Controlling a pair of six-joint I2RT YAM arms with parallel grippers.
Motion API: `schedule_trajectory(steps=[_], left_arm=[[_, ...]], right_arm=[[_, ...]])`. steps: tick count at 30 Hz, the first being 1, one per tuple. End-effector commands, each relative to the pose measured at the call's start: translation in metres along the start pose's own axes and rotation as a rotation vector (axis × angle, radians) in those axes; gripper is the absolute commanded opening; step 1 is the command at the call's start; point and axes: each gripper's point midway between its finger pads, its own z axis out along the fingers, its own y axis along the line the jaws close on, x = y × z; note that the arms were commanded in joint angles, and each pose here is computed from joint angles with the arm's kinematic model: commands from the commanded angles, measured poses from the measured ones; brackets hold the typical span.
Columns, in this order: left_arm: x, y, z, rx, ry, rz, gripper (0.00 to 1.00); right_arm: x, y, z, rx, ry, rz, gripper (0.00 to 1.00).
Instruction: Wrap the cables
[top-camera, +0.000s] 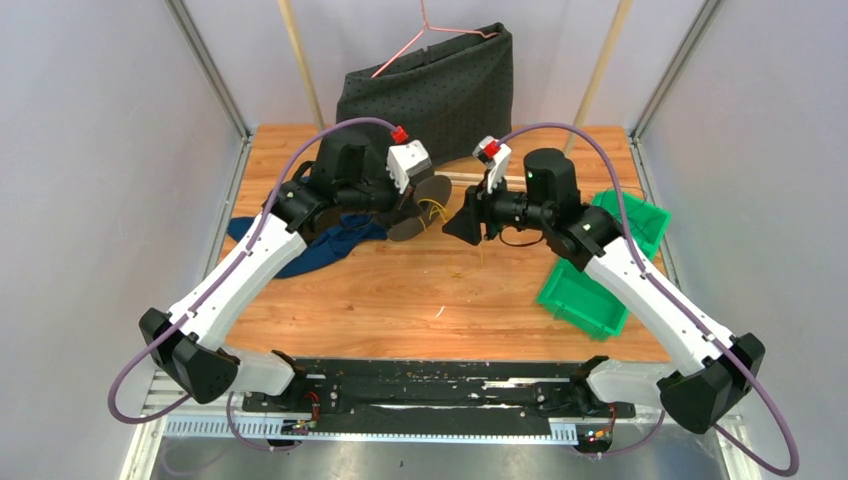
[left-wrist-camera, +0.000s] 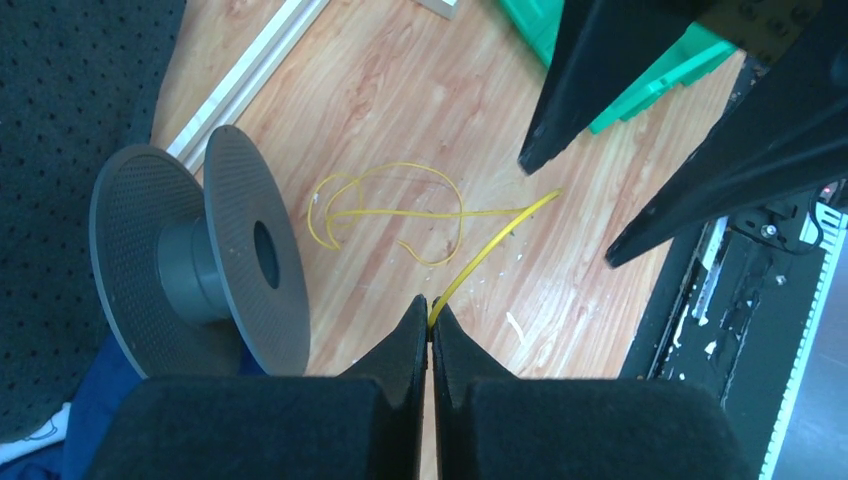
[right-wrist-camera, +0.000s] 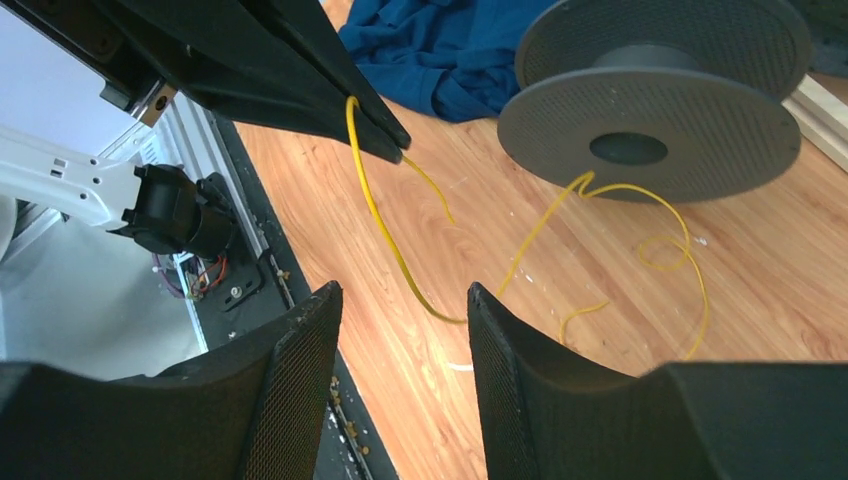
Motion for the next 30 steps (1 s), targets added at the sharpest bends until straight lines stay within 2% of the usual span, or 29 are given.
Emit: schedule_trajectory(steps=[1,3,8,11,12,13,15,16,19,23,26,30], left_arm=[[-0.003,-0.007,-0.008,0.018,-0.013,-0.016,0.00],[-0.004,-0.008,-0.008,0.022,-0.018,-0.021,0.00],[-0.005,-0.010,-0.009,0.031,-0.025,-0.022,0.00],[-0.007,-0.010,-0.009,0.027,-0.031,-0.030,0.00],[-0.008,-0.007,-0.009,0.015,-0.035,-0.038,0.00],[-0.009,-0.001,-0.009,-0.024,-0.037,-0.050,0.05],[-0.010,0.013,-0.012,-0.106,-0.032,-0.067,0.36],[-0.009,0.020,-0.014,-0.154,-0.024,-0.080,0.48],[-0.007,0.054,-0.026,-0.285,-0.025,-0.177,0.61],[0.013,0.108,-0.030,-0.481,-0.002,-0.337,0.66],[0.031,0.136,-0.019,-0.597,0.029,-0.369,0.67],[0.041,0.158,0.002,-0.637,0.039,-0.369,0.66]], right_arm=[[-0.012,0.007,0.015,-0.024,-0.050,-0.067,0.51],[-0.012,0.005,0.020,-0.022,-0.059,-0.058,0.44],[-0.015,0.003,0.029,-0.031,-0.076,-0.022,0.14],[-0.013,0.000,0.030,-0.014,-0.070,-0.009,0.01],[-0.011,-0.003,0.029,0.007,-0.066,-0.004,0.01],[-0.010,-0.009,0.026,0.046,-0.069,-0.001,0.01],[-0.005,-0.023,0.018,0.135,-0.066,0.006,0.01],[-0.002,-0.031,0.011,0.181,-0.064,0.017,0.01],[0.008,-0.052,-0.013,0.284,-0.054,0.061,0.01],[0.011,-0.072,-0.050,0.379,-0.083,0.107,0.01],[0.013,-0.080,-0.071,0.423,-0.090,0.128,0.01],[0.011,-0.082,-0.082,0.442,-0.103,0.140,0.01]])
